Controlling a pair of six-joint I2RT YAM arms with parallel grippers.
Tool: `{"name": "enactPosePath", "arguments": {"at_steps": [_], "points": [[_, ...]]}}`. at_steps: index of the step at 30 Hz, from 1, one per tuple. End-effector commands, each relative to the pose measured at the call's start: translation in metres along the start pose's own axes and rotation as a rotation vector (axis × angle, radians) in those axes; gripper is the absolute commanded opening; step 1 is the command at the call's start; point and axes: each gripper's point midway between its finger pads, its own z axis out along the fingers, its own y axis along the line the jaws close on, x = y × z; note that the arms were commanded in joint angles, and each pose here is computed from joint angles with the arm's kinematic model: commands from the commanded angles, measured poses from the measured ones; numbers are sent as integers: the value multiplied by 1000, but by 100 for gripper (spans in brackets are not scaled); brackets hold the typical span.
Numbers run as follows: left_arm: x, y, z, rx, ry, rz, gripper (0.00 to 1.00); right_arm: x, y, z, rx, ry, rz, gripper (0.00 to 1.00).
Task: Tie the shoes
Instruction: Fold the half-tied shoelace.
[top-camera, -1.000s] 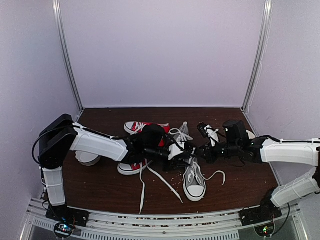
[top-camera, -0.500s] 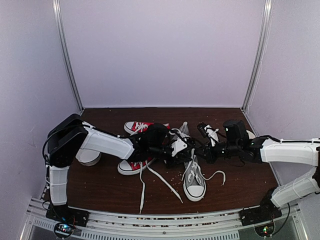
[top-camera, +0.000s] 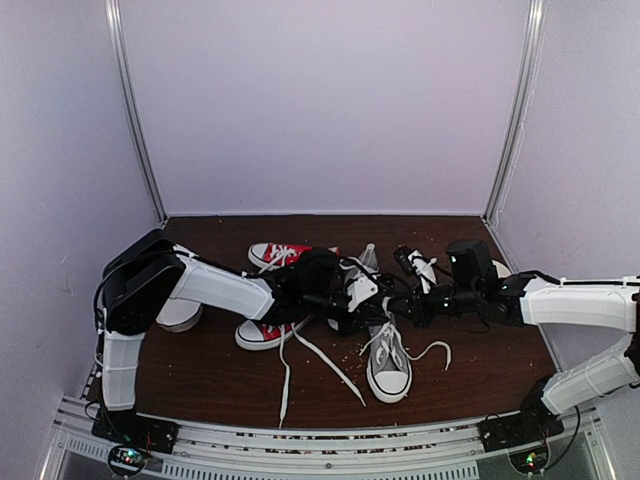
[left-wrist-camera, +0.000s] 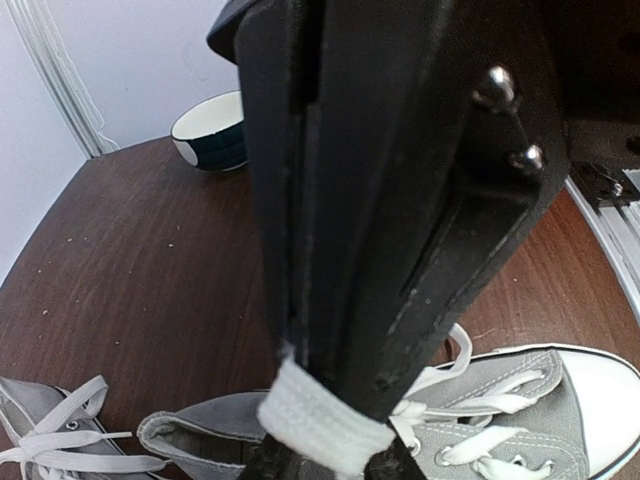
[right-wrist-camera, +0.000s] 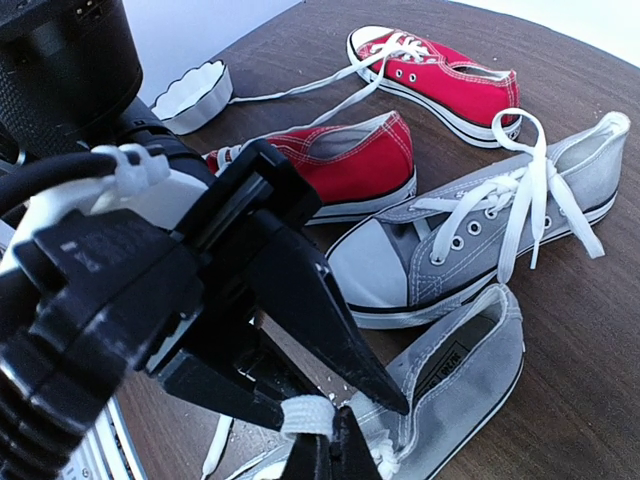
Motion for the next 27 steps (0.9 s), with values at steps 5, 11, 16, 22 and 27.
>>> {"name": "enactPosePath", "arguments": {"at_steps": [5, 11, 16, 22, 27], "points": [[-10, 11, 7, -21, -52, 13, 19, -5, 2, 1, -21, -10, -9, 0], [-14, 6, 7, -1, -70, 13, 3, -5, 2, 2, -26, -3, -5, 0], [-11, 10, 5, -32, -74, -1, 0, -6, -1, -2, 5, 9, 2, 13], [-8, 10, 5, -69, -72, 10, 0, -9, -19, -33, 174, 17, 57, 32], [-6, 4, 6, -76, -62, 35, 0, 9, -56, -73, 441, 61, 181, 44]]}}
